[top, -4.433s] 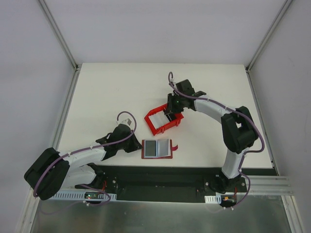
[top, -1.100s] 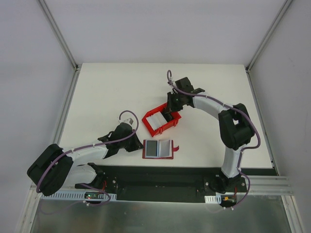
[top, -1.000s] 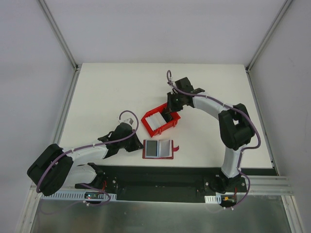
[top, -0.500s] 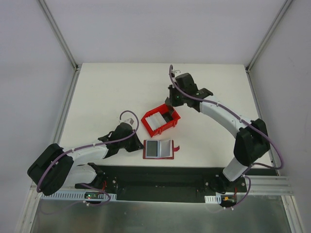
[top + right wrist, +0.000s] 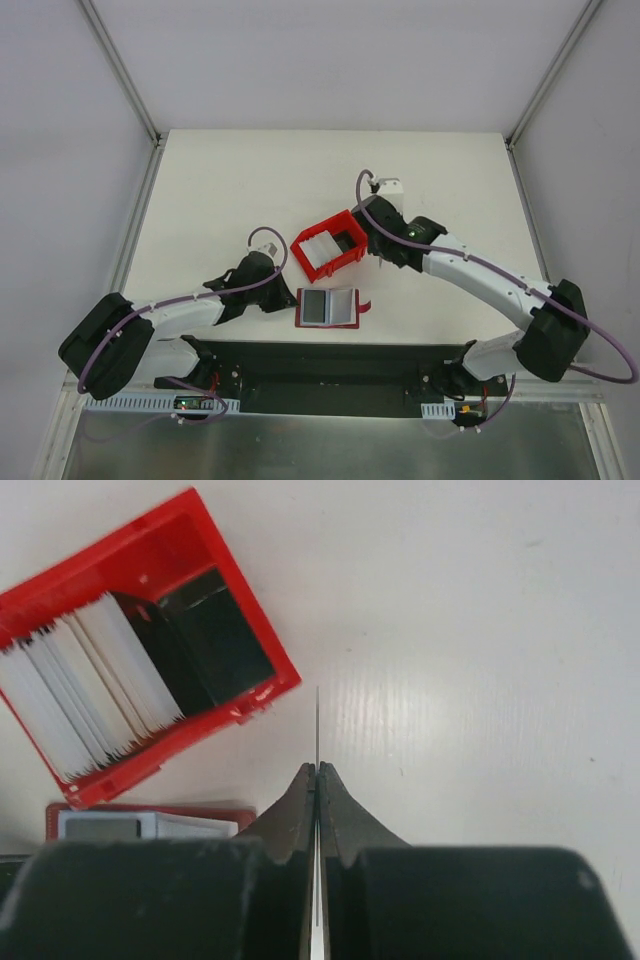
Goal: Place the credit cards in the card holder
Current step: Pick up the credit card from the storage box, then place the credit card at the corner of the board.
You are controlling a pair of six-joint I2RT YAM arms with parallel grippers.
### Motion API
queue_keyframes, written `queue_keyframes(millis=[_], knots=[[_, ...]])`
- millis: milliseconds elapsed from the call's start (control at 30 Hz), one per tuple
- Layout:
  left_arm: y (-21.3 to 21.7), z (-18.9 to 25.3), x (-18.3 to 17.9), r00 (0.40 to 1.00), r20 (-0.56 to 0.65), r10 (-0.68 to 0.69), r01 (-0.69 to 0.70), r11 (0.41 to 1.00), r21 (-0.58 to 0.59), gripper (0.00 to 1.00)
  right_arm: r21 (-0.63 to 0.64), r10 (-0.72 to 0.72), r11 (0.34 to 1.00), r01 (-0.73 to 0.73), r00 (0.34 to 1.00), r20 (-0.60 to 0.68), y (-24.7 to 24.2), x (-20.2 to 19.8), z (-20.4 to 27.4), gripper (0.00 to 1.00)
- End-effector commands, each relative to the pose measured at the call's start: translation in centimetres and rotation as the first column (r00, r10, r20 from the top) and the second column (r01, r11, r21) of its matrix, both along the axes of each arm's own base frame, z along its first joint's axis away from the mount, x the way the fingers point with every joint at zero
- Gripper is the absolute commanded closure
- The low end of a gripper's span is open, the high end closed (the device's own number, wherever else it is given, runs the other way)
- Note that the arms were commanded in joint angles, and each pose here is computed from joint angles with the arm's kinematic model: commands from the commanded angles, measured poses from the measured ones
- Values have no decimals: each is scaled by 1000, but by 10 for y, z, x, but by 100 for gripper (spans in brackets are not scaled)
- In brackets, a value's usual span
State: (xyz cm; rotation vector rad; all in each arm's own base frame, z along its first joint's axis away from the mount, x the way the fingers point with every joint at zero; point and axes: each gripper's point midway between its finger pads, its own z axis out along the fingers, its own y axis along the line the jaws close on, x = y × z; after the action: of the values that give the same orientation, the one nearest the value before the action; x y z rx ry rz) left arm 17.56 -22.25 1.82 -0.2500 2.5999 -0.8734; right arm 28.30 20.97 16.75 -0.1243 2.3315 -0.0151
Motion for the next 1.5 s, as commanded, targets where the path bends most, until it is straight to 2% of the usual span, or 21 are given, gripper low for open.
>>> queue_keyframes(millis=[0,333,400,467,733,933,1000,1067,1233,1333,1467], knots=[[-9,9,6,999,18,-34,34,999,-22,100,30,-125,992,124,992,13,-27,-25,-3,100],[-12,8,5,999,3,-48,48,999,-25,100,88,-110,989,121,986,-125,-23,-55,-73,99],[-12,8,4,999,0,-51,51,998,-25,100,92,-99,989,113,985,-145,-20,-58,-84,97],[-13,8,5,999,-2,-50,50,998,-24,100,91,-88,990,104,983,-164,-18,-60,-93,90],[-15,9,5,998,-6,-59,59,998,-30,100,66,-71,994,86,975,-210,-16,-63,-112,80],[-14,7,4,998,-11,-61,61,998,-27,100,50,-73,995,87,971,-227,-18,-63,-116,85],[-14,6,4,998,-10,-63,63,998,-25,100,42,-84,994,96,969,-232,-20,-64,-118,95],[-14,7,4,998,-9,-63,63,998,-26,100,55,-86,993,100,972,-218,-19,-63,-115,96],[-12,6,3,998,-6,-58,58,998,-21,100,84,-78,992,100,970,-228,-25,-67,-114,66],[-12,6,3,998,-7,-60,60,998,-21,100,101,-114,984,145,957,-269,-39,-67,-128,65],[-12,6,4,998,2,-66,66,998,-15,100,170,-82,975,140,946,-314,-42,-57,-140,58]])
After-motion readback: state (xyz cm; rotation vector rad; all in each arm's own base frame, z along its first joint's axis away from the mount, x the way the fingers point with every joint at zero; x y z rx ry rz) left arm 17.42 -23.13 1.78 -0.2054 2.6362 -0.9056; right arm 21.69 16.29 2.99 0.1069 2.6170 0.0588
